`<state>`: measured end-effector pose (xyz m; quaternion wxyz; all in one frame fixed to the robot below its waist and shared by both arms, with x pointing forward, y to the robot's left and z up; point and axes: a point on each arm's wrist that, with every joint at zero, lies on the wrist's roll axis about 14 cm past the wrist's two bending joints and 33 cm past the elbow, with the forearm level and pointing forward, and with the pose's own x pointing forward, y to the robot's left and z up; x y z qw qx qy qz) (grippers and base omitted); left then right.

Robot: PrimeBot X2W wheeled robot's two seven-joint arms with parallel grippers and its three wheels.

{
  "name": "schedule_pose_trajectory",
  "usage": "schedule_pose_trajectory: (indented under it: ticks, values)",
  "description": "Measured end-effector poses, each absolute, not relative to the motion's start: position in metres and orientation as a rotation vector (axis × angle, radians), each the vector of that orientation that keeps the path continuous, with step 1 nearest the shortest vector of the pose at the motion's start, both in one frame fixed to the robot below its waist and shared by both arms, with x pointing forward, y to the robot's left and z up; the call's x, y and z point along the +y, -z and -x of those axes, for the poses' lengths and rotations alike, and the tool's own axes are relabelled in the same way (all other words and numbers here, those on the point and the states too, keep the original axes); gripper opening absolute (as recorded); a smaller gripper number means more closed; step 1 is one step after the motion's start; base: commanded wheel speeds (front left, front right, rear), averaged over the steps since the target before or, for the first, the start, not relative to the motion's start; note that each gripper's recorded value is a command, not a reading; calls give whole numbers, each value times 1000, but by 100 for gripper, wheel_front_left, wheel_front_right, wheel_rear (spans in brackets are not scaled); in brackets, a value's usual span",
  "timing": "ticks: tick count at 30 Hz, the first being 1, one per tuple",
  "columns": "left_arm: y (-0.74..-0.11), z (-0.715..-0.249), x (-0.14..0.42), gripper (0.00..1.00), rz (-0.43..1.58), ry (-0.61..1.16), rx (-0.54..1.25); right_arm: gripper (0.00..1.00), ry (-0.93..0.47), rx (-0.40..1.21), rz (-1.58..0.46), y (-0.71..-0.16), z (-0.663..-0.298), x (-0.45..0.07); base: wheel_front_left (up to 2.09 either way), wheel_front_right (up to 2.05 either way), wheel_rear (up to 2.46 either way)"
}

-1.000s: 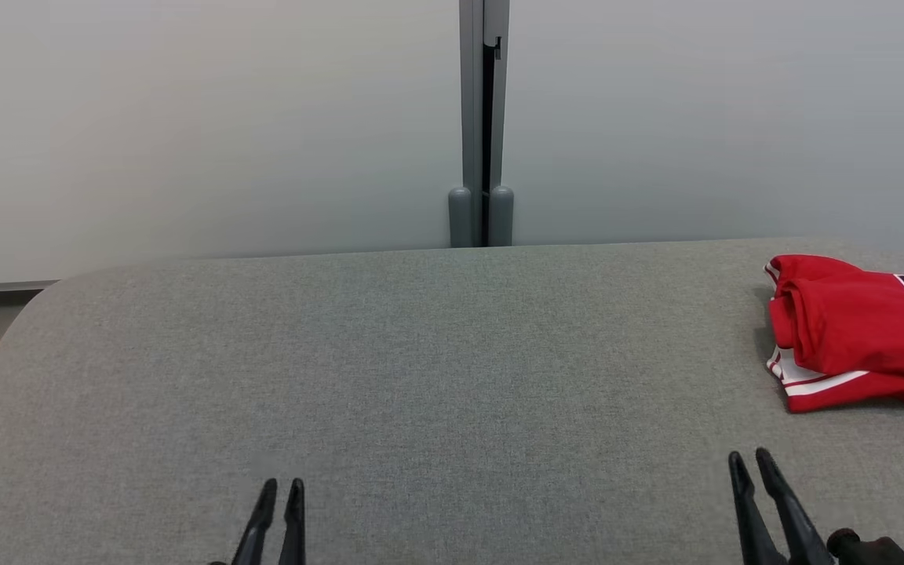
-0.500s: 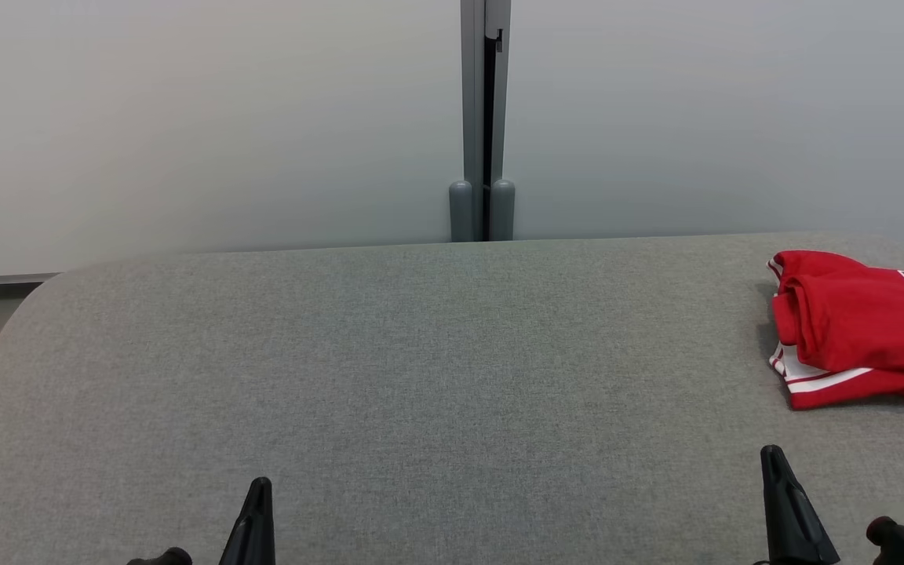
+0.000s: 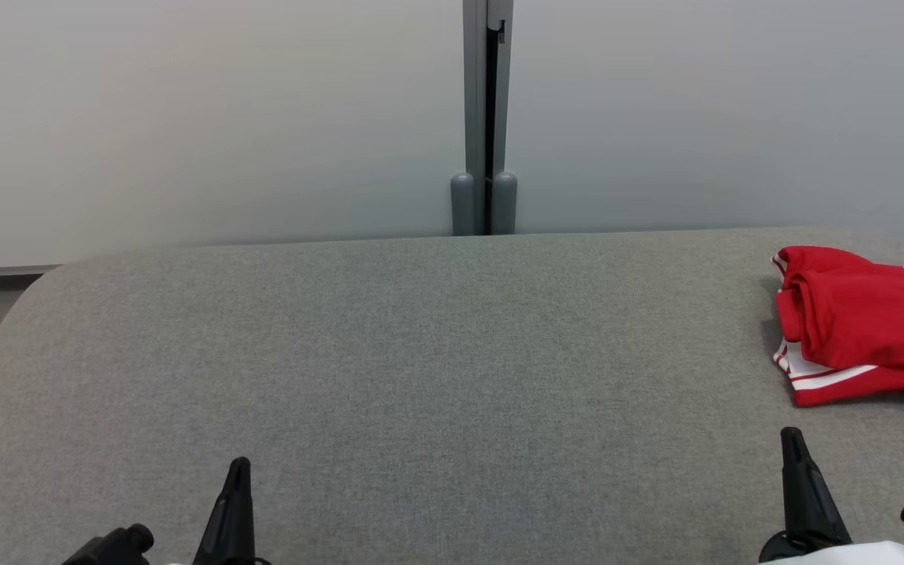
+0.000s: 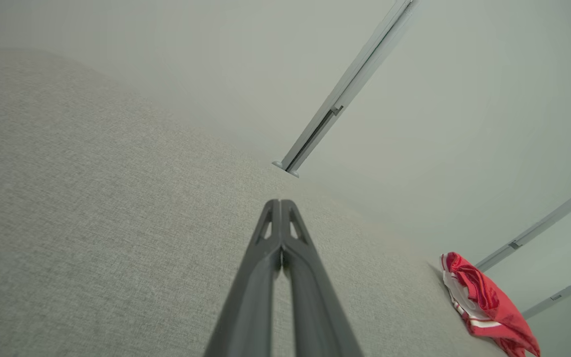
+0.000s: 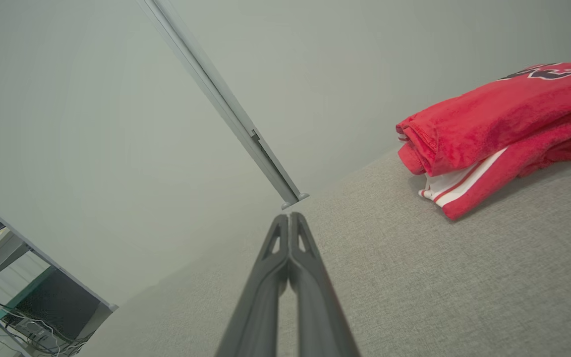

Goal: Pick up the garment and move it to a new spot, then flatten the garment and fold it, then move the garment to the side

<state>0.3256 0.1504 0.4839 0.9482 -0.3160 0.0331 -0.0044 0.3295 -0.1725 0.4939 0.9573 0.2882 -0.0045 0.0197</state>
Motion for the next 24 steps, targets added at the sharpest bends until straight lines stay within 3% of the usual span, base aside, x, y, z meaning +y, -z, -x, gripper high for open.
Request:
schedule_pose_trajectory:
  ticks: [24]
  values:
    - [-486,-346,165,0,951,-18,87,0,6,7,-907,-496,-347,-186,0,0,0]
